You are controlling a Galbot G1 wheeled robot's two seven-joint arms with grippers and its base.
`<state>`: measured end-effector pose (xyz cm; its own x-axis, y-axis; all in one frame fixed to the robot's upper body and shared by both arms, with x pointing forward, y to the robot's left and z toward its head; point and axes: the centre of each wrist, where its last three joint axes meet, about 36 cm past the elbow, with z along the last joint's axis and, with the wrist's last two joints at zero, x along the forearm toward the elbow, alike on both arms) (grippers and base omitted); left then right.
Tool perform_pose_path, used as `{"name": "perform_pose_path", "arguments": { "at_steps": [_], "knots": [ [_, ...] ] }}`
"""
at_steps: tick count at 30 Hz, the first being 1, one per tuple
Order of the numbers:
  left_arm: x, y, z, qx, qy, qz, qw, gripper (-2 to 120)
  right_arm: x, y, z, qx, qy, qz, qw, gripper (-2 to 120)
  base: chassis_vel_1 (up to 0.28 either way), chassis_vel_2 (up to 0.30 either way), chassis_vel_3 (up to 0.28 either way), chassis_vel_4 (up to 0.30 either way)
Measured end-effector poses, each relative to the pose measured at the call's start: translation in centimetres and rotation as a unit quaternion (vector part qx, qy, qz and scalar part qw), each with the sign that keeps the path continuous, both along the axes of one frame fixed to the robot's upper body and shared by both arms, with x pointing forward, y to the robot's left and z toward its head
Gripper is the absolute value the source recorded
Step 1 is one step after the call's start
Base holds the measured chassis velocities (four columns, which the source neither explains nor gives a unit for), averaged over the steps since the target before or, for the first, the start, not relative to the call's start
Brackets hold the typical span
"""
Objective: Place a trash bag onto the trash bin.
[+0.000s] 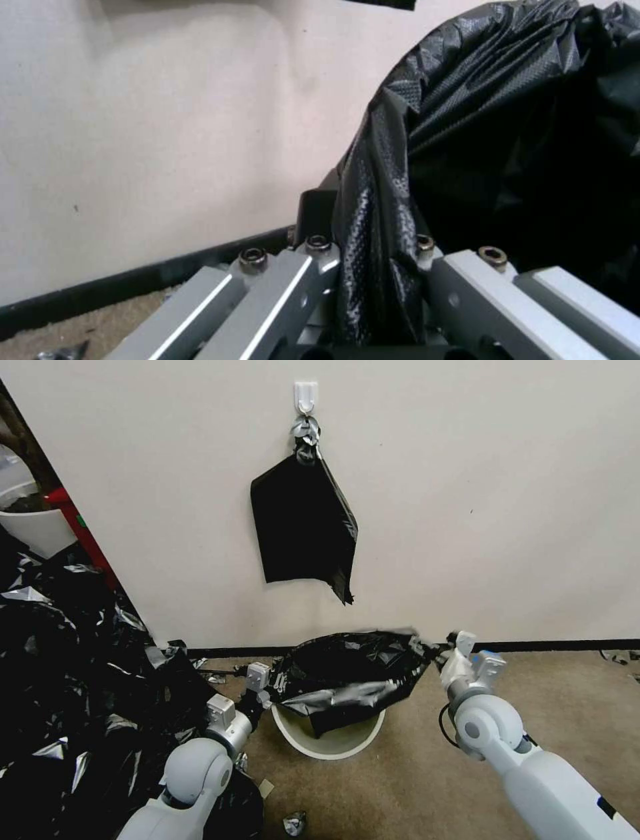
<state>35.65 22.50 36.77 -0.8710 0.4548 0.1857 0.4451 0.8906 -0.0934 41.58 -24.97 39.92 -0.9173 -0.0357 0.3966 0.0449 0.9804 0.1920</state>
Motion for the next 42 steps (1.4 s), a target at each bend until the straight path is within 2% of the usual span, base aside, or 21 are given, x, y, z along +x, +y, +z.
{"name": "perform_pose_path", "arguments": {
  "at_steps": [1,3,6,10,16,19,21,22,23,24,26,27,29,30,31,33,35,36,39,42],
  "knots": [
    [0.0,0.0,0.0,0.0,0.0,0.0,1.0,5,0.0,0.0,0.0,0.0,0.0,0.0,1.0,100,0.0,0.0,0.0,0.0],
    [0.0,0.1,-0.1,0.002,0.0,0.0,1.0,5,-0.1,-0.2,-0.1,-0.034,0.026,0.033,0.999,100,0.0,0.0,0.0,0.0],
    [0.3,0.5,-0.4,0.009,0.003,0.001,1.0,5,-0.7,-1.6,0.8,-0.075,0.055,0.104,0.99,100,0.0,0.0,0.0,0.0],
    [0.4,0.6,-0.6,0.011,0.004,0.002,0.9999,5,-0.8,-2.9,2.2,-0.08,0.059,0.146,0.984,100,0.0,0.0,0.0,0.0],
    [0.5,0.5,-0.9,0.01,0.007,0.0,0.9999,5,-0.7,-4.4,4.5,-0.057,0.061,0.225,0.971,100,0.0,0.0,0.0,0.0],
    [0.5,0.5,-0.9,0.01,0.006,0.0,0.9999,5,-0.6,-4.6,5.1,-0.06,0.051,0.238,0.968,100,0.0,0.0,0.0,0.0],
    [0.6,0.6,-0.8,0.01,0.005,0.006,0.9999,5,-0.7,-4.5,5.5,-0.078,0.021,0.234,0.969,100,0.0,0.0,0.0,0.0],
    [0.7,0.7,-0.7,0.009,0.005,0.014,0.9998,5,-1.2,-4.2,5.7,-0.095,-0.013,0.231,0.968,100,0.0,0.0,0.0,0.0],
    [0.7,0.7,-0.7,0.009,0.005,0.014,0.9998,5,-1.2,-4.2,5.7,-0.095,-0.013,0.231,0.968,100,0.0,0.0,0.0,0.0],
    [0.7,0.7,-0.5,0.008,0.007,0.022,0.9997,5,-1.6,-3.9,5.8,-0.104,-0.036,0.231,0.967,100,0.0,0.0,0.0,0.0],
    [1.0,0.6,0.2,0.001,0.022,0.051,0.9984,5,-4.3,-2.2,6.5,-0.122,-0.128,0.246,0.953,100,0.0,0.0,0.0,0.0],
    [1.0,0.6,0.2,0.001,0.022,0.051,0.9984,5,-4.3,-2.2,6.5,-0.122,-0.128,0.246,0.953,100,0.0,0.0,0.0,0.0],
    [1.4,0.5,0.9,-0.008,0.039,0.077,0.9963,5,-7.4,-0.5,6.5,-0.121,-0.168,0.274,0.939,100,0.0,0.0,0.0,0.0],
    [1.7,0.4,1.3,-0.014,0.047,0.087,0.995,5,-9.2,0.5,6.2,-0.12,-0.178,0.294,0.931,100,0.0,0.0,0.0,0.0],
    [1.7,0.4,1.3,-0.014,0.047,0.087,0.995,5,-9.2,0.5,6.2,-0.12,-0.178,0.294,0.931,100,0.0,0.0,0.0,0.0],
    [2.1,0.2,1.9,-0.022,0.056,0.097,0.9935,5,-11.4,1.6,5.2,-0.129,-0.192,0.324,0.917,100,0.0,0.0,0.0,0.0],
    [2.2,0.1,2.1,-0.024,0.057,0.099,0.9932,5,-12.4,1.9,4.0,-0.166,-0.215,0.361,0.892,100,0.0,0.0,0.0,0.0],
    [2.2,0.1,2.1,-0.024,0.057,0.099,0.9932,5,-12.4,1.9,4.0,-0.166,-0.215,0.361,0.892,100,0.0,0.0,0.0,0.0],
    [2.0,-0.1,2.5,-0.026,0.053,0.096,0.9936,5,-11.9,1.1,2.7,-0.224,-0.227,0.407,0.856,100,0.0,0.0,0.0,0.0],
    [1.8,-0.2,2.7,-0.028,0.052,0.094,0.9938,5,-11.6,0.7,2.2,-0.24,-0.223,0.416,0.848,100,0.0,0.0,0.0,0.0]
  ]
}}
